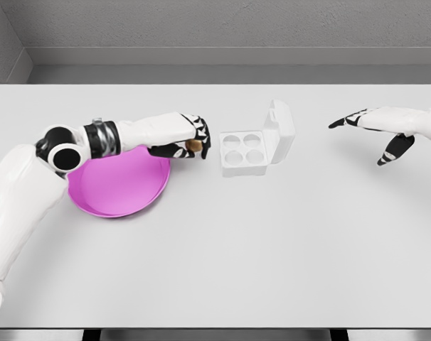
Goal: Pack egg into the box and close the box lid
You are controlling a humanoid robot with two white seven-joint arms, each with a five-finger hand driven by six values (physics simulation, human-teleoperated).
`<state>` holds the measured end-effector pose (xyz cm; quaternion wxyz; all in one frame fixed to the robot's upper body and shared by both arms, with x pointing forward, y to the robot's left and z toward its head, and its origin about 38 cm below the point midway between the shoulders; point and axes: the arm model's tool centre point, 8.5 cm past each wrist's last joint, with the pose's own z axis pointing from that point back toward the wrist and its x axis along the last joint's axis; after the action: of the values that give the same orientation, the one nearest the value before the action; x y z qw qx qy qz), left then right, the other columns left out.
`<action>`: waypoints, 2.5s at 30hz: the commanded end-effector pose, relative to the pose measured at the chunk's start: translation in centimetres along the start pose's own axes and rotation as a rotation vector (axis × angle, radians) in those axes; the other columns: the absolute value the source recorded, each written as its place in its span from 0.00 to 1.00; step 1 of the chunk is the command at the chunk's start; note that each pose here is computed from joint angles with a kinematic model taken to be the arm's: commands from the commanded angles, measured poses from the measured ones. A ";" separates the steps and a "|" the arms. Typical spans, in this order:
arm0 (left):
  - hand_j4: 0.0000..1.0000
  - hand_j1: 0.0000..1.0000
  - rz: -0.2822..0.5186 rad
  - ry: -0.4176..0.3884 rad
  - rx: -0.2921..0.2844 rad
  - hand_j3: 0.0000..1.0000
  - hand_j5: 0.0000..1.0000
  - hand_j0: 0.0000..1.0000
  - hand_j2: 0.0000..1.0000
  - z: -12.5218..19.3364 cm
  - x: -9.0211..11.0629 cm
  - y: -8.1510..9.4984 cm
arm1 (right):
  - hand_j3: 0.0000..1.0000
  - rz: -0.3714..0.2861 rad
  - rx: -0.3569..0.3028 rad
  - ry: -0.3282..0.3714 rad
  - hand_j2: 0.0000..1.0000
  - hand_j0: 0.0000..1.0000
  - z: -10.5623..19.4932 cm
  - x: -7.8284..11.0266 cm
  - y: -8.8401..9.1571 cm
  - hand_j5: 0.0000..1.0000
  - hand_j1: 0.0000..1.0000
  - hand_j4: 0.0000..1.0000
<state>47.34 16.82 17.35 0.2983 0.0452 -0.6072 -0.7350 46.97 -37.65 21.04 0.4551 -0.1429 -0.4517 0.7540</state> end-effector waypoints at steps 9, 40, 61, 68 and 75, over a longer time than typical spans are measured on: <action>0.40 0.40 0.009 -0.020 0.007 0.40 0.40 0.40 0.40 -2.3 0.7 0.3 | 1.00 -0.003 -0.003 0.001 1.00 1.00 0.1 -0.1 -0.1 1.00 1.00 1.00; 0.39 0.39 0.208 -0.162 0.149 0.39 0.39 0.39 0.39 -5.8 2.5 2.2 | 1.00 0.000 -0.005 0.000 1.00 1.00 0.1 0.0 -0.2 1.00 1.00 1.00; 0.38 0.38 0.472 -0.221 0.249 0.38 0.38 0.38 0.38 -6.3 1.5 0.0 | 1.00 0.001 0.002 -0.007 1.00 1.00 -0.2 0.2 0.0 1.00 1.00 1.00; 0.39 0.39 0.530 -0.254 0.278 0.39 0.39 0.39 0.39 -6.9 2.1 -0.4 | 1.00 0.001 0.003 -0.008 1.00 1.00 -0.2 0.2 0.1 1.00 1.00 1.00; 0.39 0.39 0.570 -0.266 0.301 0.39 0.39 0.39 0.39 -6.8 2.0 -0.5 | 1.00 0.011 0.003 -0.021 1.00 1.00 -0.3 0.7 0.0 1.00 1.00 1.00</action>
<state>48.29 9.98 15.38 0.3984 -0.1736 -0.7254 -0.5337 46.83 -37.03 20.89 0.4478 -0.1376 -0.4520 0.7591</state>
